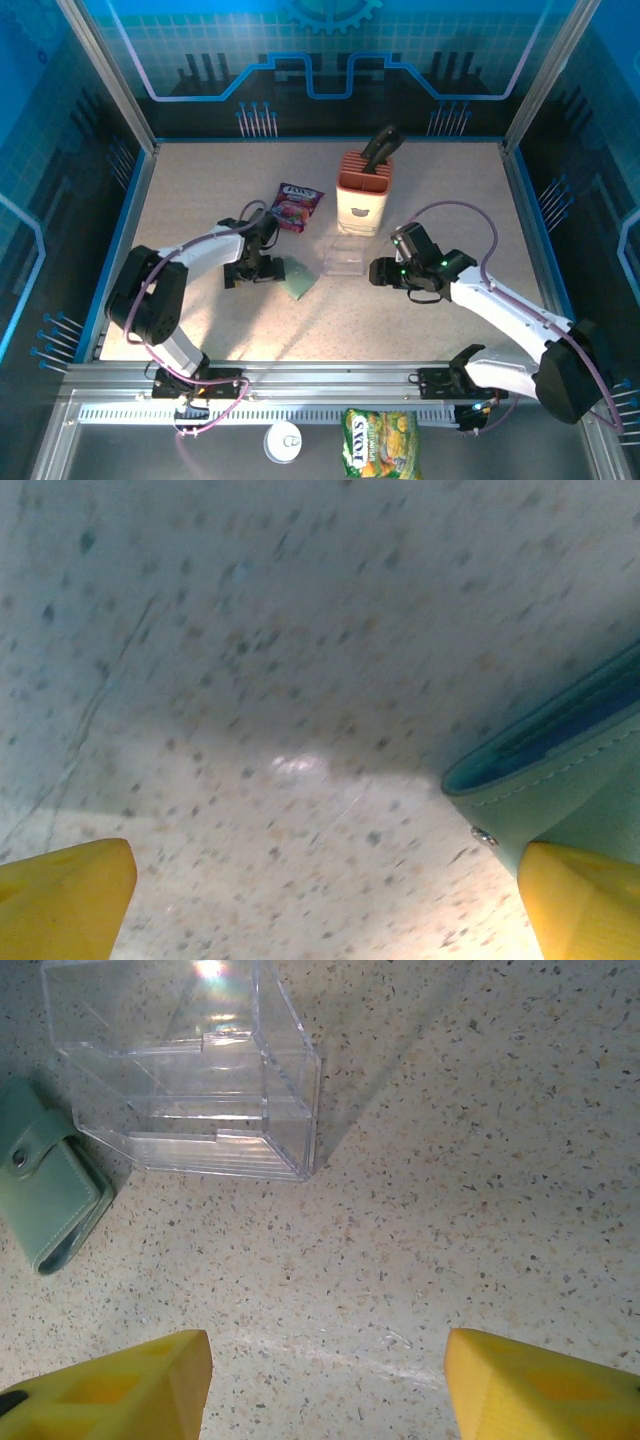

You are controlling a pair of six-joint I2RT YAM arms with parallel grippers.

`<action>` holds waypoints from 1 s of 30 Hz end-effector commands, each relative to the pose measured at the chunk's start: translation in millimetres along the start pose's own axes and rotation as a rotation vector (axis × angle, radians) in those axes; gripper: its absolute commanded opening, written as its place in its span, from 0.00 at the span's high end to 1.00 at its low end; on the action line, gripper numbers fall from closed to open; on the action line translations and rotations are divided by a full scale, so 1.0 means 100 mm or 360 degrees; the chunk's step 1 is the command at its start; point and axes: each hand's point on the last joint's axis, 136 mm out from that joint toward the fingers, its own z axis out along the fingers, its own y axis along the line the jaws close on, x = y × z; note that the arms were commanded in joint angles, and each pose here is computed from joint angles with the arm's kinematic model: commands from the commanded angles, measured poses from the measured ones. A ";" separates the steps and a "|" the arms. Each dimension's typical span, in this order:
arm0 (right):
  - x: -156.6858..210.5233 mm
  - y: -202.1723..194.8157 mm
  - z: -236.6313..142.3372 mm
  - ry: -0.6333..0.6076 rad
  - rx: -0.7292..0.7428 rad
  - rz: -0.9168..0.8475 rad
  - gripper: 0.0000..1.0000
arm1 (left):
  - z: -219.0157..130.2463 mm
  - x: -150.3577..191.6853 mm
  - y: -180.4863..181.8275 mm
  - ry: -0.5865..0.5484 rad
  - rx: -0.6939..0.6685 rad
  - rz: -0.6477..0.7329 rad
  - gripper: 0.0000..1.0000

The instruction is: Take the credit cards out of the card holder

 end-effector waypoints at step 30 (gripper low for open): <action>0.02 -0.06 -0.10 -0.0031 0.0023 -0.0024 0.35 | 0.05 -0.13 -0.84 -0.0082 0.0005 -0.0517 0.01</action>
